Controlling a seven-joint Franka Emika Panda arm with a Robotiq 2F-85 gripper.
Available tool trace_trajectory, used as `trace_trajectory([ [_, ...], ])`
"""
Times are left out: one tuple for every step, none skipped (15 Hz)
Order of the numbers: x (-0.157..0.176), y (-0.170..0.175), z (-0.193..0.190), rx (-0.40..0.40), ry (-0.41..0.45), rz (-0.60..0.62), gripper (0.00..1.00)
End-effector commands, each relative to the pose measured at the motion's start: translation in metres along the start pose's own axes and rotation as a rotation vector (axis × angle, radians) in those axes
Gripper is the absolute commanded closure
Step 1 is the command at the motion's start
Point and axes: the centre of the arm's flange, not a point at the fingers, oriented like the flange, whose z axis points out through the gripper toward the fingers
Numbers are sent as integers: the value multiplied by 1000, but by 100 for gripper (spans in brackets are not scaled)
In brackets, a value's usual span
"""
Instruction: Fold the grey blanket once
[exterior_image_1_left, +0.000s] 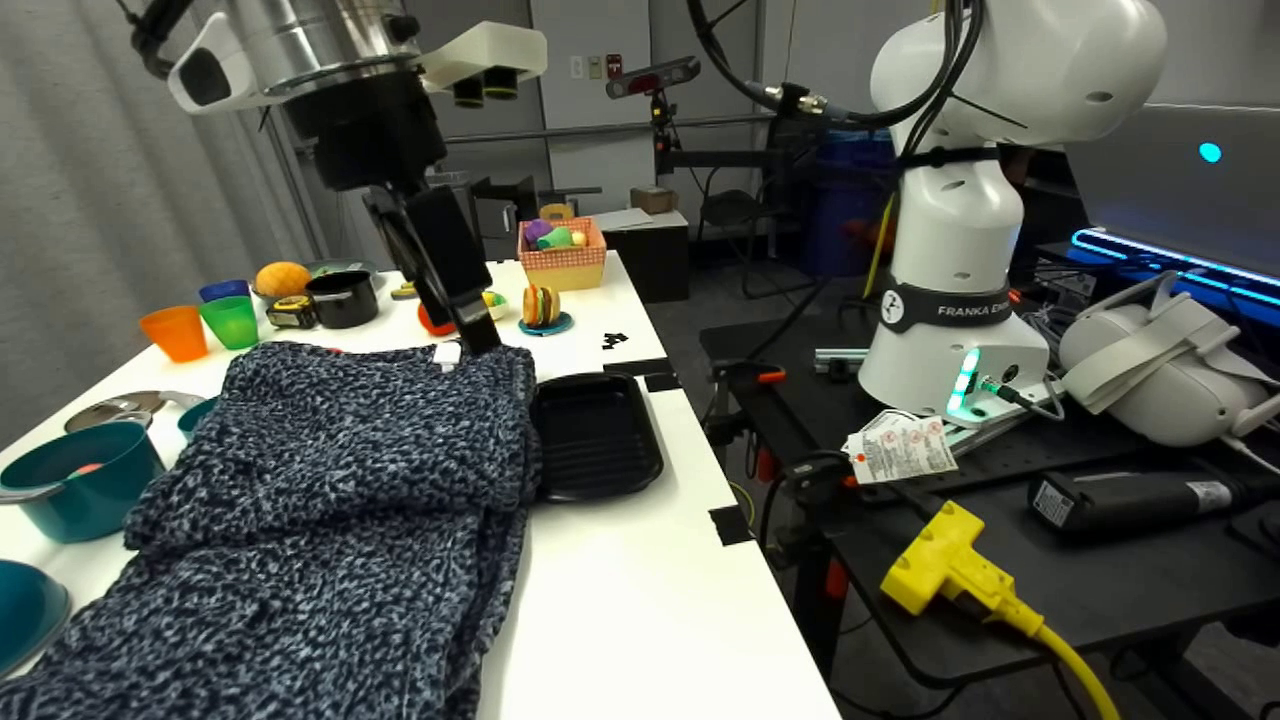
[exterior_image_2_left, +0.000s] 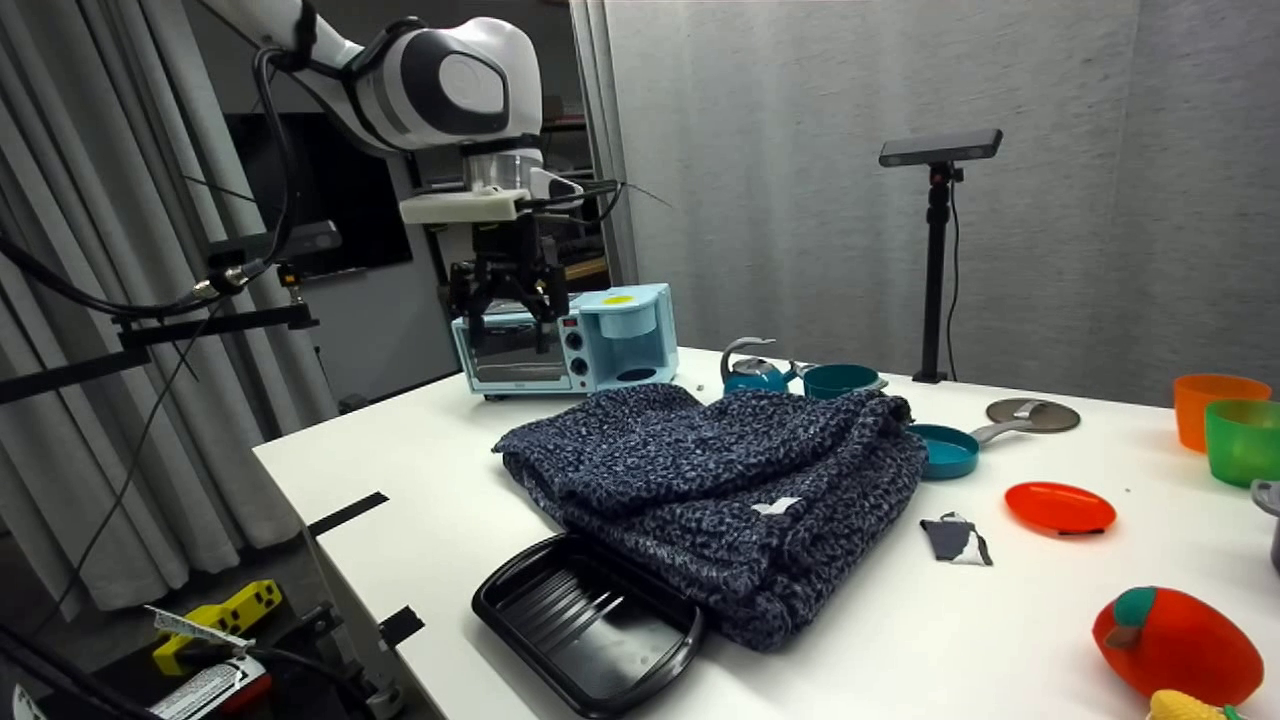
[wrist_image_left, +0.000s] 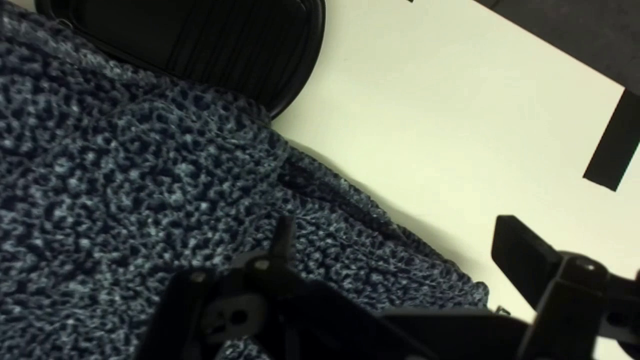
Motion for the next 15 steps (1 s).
trace_trajectory([
  [37,-39,18,-33,-45,-138,0],
  [44,-57,24,-41,-65,-195,0],
  [48,-70,28,-47,-82,-237,0],
  [27,-57,26,-31,-53,-152,0],
  [32,-69,31,-37,-62,-182,0],
  [36,-77,35,-39,-68,-200,0],
  [38,-79,37,-40,-71,-207,0],
  [39,-78,37,-40,-71,-209,0],
  [39,-76,36,-39,-70,-210,0],
  [39,-75,36,-39,-69,-211,0],
  [42,-73,38,-44,-69,-214,0],
  [49,-73,42,-57,-68,-225,0],
  [55,-73,46,-68,-67,-237,0],
  [63,-76,51,-85,-63,-258,0],
  [72,-77,55,-111,-52,-273,0],
])
